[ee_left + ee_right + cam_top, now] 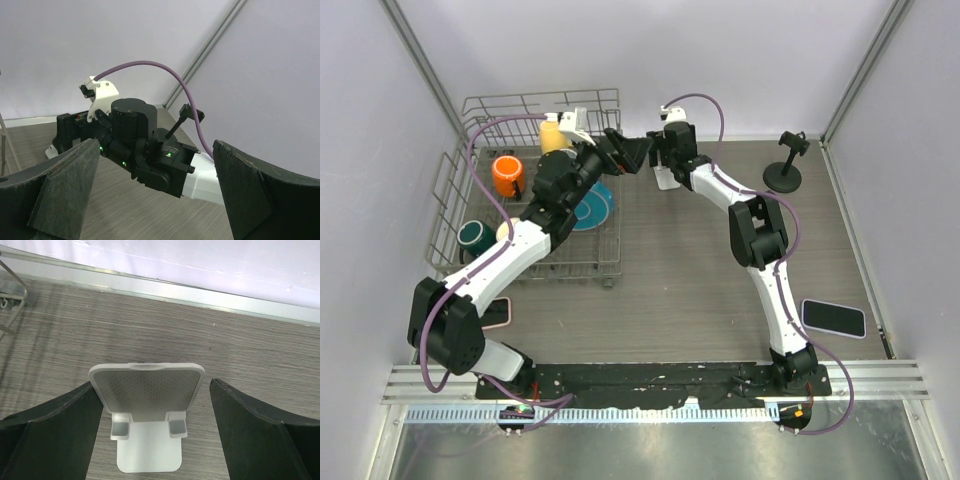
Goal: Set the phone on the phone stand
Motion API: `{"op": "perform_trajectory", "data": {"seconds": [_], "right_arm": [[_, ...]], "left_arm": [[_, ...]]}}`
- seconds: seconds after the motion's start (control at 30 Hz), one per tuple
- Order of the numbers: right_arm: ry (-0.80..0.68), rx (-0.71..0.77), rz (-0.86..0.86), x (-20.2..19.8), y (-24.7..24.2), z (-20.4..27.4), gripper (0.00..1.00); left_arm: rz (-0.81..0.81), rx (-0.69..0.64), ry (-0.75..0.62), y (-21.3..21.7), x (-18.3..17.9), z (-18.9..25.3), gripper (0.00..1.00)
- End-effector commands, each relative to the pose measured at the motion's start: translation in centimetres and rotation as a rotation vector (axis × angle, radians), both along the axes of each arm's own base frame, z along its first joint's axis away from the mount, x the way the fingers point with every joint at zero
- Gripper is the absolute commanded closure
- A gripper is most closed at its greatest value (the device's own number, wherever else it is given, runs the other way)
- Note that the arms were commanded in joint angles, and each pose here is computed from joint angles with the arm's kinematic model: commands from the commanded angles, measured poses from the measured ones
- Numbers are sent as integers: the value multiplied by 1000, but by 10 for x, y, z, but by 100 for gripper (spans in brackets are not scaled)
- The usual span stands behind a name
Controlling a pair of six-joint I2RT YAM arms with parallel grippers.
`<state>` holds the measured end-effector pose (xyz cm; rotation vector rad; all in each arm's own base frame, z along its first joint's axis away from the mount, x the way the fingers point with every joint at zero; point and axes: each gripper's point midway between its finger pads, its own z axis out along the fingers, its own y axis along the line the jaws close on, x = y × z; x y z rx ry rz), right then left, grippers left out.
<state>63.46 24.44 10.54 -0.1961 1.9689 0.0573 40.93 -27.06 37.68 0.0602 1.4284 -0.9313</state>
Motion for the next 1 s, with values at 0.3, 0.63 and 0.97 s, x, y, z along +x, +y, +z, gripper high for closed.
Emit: {"op": "perform_trajectory", "data": {"seconds": [0.3, 0.63, 0.97], "right_arm": [[-91, 63, -28, 12, 8, 36, 43], [-165, 43, -162, 29, -24, 61, 99], [-155, 51, -175, 53, -57, 63, 99]], "left_arm": [[16, 4, -59, 10, -10, 18, 0], [2, 5, -31, 6, -8, 8, 0], [-12, -2, -21, 3, -8, 1, 0]]}}
